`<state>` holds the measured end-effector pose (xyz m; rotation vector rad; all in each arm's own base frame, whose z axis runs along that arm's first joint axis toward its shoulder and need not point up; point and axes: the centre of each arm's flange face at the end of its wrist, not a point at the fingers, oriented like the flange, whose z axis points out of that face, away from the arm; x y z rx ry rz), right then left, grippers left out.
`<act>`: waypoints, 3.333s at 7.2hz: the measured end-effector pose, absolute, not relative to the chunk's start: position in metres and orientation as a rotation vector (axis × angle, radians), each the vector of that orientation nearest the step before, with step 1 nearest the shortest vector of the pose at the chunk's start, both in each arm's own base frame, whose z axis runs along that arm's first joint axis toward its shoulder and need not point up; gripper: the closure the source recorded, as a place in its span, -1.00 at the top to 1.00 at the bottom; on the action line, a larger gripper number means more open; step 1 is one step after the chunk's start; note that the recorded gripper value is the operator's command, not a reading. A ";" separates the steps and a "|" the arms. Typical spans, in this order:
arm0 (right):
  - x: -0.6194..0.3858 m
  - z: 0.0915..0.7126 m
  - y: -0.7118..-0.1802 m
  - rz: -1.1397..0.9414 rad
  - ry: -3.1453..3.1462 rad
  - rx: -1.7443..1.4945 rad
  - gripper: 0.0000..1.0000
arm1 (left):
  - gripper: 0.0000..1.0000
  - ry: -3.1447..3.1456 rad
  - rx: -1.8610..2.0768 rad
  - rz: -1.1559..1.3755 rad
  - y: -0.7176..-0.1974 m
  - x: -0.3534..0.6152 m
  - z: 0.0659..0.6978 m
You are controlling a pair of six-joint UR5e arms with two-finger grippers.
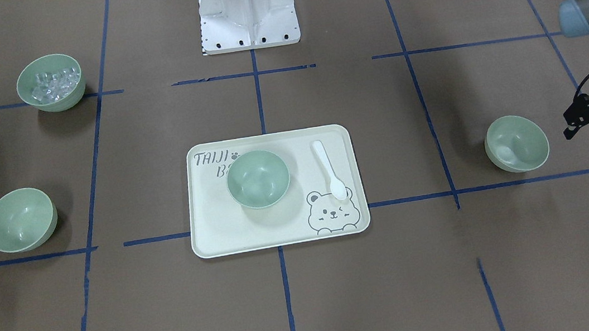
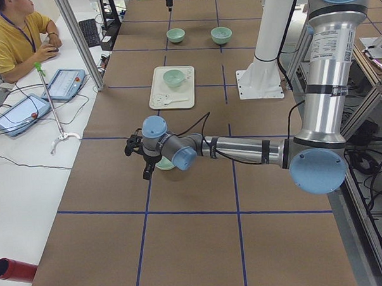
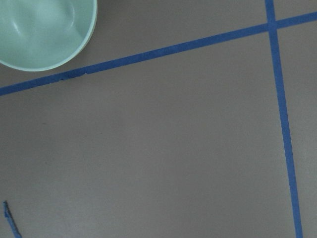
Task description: Stack green bowls together
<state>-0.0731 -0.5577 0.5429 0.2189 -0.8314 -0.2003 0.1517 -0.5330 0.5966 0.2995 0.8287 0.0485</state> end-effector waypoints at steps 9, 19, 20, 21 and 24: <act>-0.073 0.542 -0.558 -0.202 -0.830 0.222 1.00 | -1.00 0.892 0.298 -0.022 -0.533 0.211 0.489; -0.073 0.536 -0.558 -0.187 -0.836 0.225 1.00 | -1.00 1.044 0.110 -0.298 -0.480 0.561 0.182; -0.073 0.536 -0.558 -0.187 -0.836 0.225 1.00 | -1.00 1.028 0.103 -0.295 -0.477 0.564 0.185; -0.073 0.536 -0.558 -0.187 -0.836 0.224 1.00 | -1.00 1.005 0.097 -0.295 -0.477 0.565 0.187; -0.073 0.536 -0.558 -0.187 -0.836 0.223 1.00 | -1.00 0.987 0.094 -0.296 -0.476 0.565 0.188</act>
